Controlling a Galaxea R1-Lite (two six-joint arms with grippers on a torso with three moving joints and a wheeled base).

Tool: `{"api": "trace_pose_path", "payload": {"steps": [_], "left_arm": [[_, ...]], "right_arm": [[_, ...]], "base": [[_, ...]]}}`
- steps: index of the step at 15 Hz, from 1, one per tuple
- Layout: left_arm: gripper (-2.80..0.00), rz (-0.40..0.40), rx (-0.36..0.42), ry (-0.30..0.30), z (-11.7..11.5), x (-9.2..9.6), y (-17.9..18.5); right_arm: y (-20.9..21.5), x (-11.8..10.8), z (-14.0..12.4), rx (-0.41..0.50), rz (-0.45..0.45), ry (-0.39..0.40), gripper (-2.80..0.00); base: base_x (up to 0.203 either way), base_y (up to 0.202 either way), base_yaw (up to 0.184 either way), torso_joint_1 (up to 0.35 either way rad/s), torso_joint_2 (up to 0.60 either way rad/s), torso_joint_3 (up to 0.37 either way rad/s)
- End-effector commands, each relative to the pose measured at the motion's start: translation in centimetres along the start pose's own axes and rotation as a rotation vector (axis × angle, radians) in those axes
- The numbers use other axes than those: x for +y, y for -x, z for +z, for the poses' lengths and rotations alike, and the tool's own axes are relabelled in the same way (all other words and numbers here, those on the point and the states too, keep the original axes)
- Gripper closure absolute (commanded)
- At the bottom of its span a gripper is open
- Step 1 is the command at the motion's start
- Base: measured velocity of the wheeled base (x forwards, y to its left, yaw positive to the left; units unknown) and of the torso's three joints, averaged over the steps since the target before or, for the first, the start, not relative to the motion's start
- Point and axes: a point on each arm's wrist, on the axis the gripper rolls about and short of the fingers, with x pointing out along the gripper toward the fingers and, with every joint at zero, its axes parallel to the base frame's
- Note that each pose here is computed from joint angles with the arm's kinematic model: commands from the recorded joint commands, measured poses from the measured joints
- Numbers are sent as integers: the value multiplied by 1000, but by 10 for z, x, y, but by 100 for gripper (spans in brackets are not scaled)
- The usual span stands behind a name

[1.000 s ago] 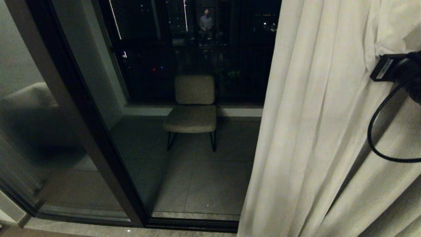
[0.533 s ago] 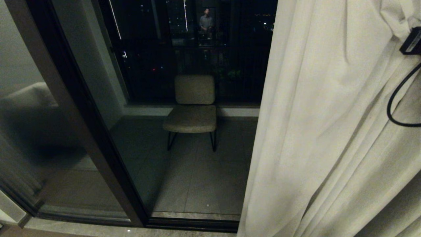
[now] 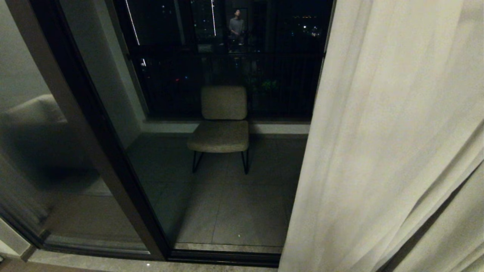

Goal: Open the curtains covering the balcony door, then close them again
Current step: Pull the inner curtains open on both sides

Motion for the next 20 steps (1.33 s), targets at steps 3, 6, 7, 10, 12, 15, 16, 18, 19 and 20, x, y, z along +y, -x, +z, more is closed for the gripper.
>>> {"api": "trace_pose_path", "payload": {"steps": [3,6,7,10,12,15,16,18,19,20], "left_arm": [[0,1,-1,1,0,0,0],[0,1,-1,0,0,0,0],[0,1,-1,0,0,0,0],[0,1,-1,0,0,0,0],[0,1,-1,0,0,0,0],[0,1,-1,0,0,0,0],[0,1,-1,0,0,0,0],[0,1,-1,0,0,0,0],[0,1,-1,0,0,0,0],[0,1,-1,0,0,0,0]], "right_arm": [[-7,-75,-19,20,-131,76,0],[-1,-113,-27,37,-182,110,0],[0,-122,-28,37,-194,122,0],[0,-149,-32,32,-229,156,0],[2,-166,-36,33,-259,176,0],[3,-184,-42,35,-291,194,0],[4,-189,-44,35,-300,200,0],[8,-199,-49,48,-304,208,0],[10,-202,-49,49,-312,212,0],[12,-207,-51,56,-321,214,0]], "base": [[0,0,0,0,0,0],[0,0,0,0,0,0],[0,0,0,0,0,0],[0,0,0,0,0,0],[0,0,0,0,0,0],[0,0,0,0,0,0],[0,0,0,0,0,0],[0,0,0,0,0,0],[0,0,0,0,0,0],[0,0,0,0,0,0]]}}
